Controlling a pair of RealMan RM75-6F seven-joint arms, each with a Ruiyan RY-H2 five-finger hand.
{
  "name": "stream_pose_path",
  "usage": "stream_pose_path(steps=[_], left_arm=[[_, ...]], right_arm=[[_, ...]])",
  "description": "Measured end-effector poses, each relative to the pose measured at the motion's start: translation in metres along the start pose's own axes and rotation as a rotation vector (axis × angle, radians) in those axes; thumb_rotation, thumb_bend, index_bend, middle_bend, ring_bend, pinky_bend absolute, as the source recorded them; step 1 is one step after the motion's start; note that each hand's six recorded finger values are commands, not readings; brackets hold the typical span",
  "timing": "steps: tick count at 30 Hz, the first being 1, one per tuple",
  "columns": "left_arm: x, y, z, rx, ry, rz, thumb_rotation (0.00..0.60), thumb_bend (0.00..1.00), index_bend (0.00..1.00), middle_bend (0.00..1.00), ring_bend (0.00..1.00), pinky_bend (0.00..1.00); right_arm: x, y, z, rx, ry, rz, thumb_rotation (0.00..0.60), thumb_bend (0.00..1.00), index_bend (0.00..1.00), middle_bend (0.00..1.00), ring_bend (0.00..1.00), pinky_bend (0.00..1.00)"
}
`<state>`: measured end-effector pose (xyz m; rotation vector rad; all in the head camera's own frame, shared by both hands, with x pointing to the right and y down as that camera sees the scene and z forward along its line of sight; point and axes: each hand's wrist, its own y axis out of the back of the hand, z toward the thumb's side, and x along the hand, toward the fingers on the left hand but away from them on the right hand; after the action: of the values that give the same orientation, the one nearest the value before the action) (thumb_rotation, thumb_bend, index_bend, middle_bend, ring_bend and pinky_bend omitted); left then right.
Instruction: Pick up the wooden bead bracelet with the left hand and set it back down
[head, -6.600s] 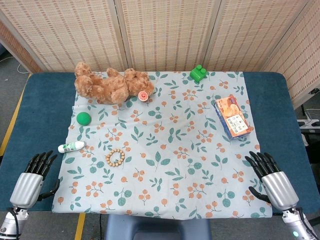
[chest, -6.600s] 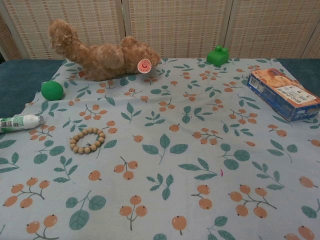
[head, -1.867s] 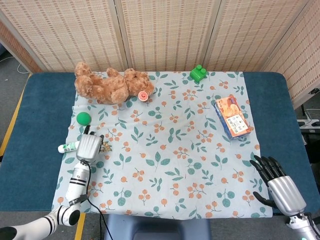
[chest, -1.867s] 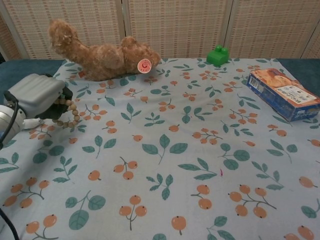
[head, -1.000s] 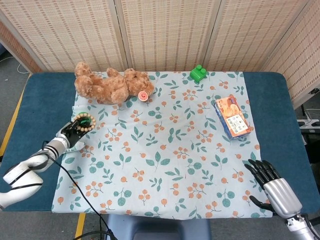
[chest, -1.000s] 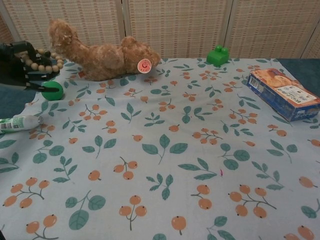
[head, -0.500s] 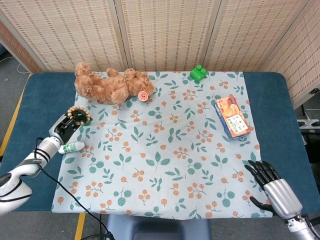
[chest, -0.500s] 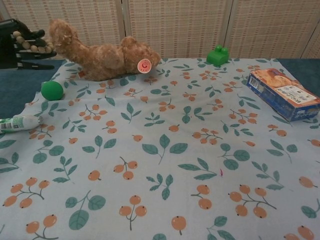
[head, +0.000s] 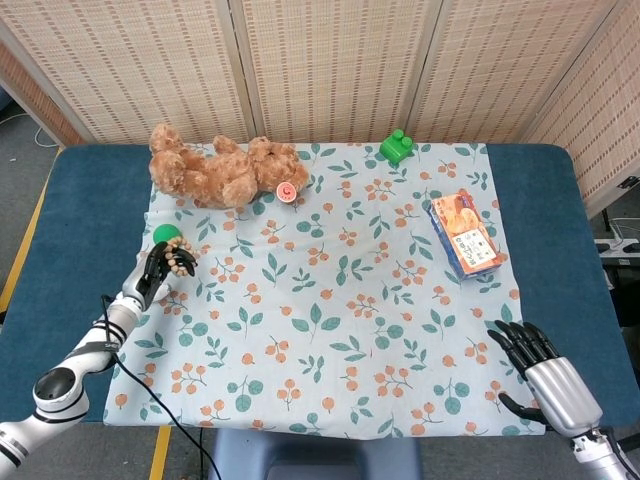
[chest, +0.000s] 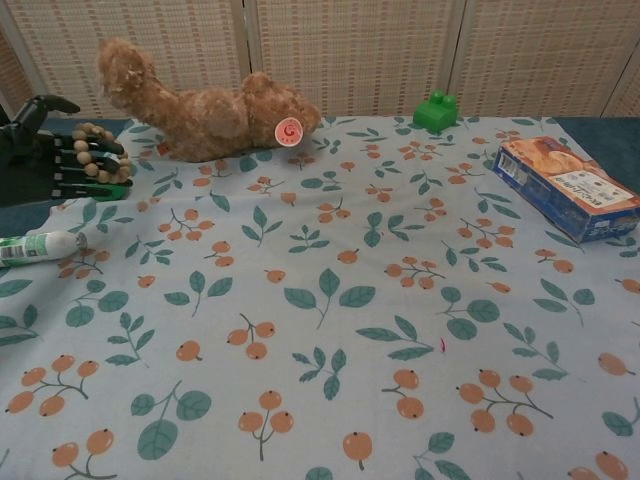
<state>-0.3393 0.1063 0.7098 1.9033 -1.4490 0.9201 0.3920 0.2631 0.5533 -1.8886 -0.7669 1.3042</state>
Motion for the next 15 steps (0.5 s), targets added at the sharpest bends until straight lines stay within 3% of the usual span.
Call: stream_pose_path(steps=[8,15], left_arm=[[0.0026,-0.0021,-0.0093,-0.045,0.031,-0.029,0.000,0.55,0.51,0.61,0.28,0.02],[0.0012,-0.0068,-0.0082,-0.023,0.028,-0.049,0.024,0.74,0.52,0.61,0.28,0.01]], right_arm=[[-0.0002,-0.0013,0.0005,0.002,-0.001,0.003,0.600,0.15,0.00,0.00,0.00,0.00],[-0.0006,-0.0005,-0.0005,0.001,-0.005,0.000,0.600,0.15,0.00,0.00,0.00,0.00]])
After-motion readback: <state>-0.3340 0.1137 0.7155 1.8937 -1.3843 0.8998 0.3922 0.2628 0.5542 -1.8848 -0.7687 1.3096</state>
